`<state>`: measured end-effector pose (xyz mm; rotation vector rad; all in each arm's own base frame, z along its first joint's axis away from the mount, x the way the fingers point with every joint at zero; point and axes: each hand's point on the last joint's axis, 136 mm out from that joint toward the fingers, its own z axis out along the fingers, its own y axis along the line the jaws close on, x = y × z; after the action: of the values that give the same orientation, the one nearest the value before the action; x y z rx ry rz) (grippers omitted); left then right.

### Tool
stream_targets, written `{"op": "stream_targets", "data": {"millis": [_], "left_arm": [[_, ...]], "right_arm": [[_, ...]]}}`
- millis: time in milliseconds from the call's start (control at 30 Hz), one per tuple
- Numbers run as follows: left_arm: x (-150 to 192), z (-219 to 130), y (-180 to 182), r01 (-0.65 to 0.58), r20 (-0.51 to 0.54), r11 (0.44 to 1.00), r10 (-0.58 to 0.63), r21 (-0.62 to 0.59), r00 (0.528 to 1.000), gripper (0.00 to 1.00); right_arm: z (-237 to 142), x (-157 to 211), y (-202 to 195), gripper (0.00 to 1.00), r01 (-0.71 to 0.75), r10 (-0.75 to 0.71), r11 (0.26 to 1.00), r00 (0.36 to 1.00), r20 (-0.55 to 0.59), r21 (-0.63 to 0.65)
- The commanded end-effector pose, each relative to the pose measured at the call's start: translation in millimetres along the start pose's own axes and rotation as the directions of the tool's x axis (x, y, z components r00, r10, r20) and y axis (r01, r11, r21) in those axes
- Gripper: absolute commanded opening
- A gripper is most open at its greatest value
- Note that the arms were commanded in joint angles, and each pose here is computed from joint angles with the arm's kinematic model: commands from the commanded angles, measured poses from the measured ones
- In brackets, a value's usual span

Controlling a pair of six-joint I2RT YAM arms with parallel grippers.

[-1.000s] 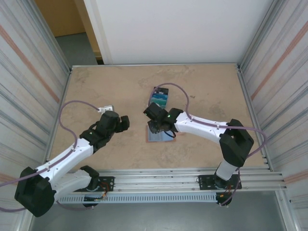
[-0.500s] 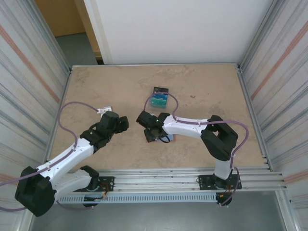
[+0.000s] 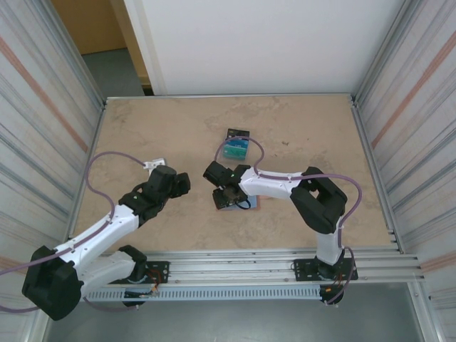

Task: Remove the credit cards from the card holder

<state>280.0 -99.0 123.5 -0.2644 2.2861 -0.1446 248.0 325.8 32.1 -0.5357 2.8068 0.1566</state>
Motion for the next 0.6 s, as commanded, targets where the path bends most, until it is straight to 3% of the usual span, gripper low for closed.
{"op": "stream_targets", "data": {"millis": [0, 333, 567], "left_arm": [[5, 3, 8, 0.008, -0.013, 0.999, -0.008, -0.033, 1.0, 0.99], [1, 2, 3, 0.006, -0.009, 1.0, -0.006, -0.012, 1.0, 0.99], [-2, 0, -1, 0.001, -0.003, 1.0, -0.001, 0.003, 1.0, 0.99]], "right_arm": [[10, 10, -3, 0.5, -0.016, 0.017, 1.0, 0.999, -0.038, 0.01], [13, 17, -17, 0.27, -0.036, 0.038, 0.999, 0.998, -0.055, 0.037], [-3, 7, -21, 0.13, -0.044, 0.044, 0.998, 0.999, -0.001, 0.052]]}}
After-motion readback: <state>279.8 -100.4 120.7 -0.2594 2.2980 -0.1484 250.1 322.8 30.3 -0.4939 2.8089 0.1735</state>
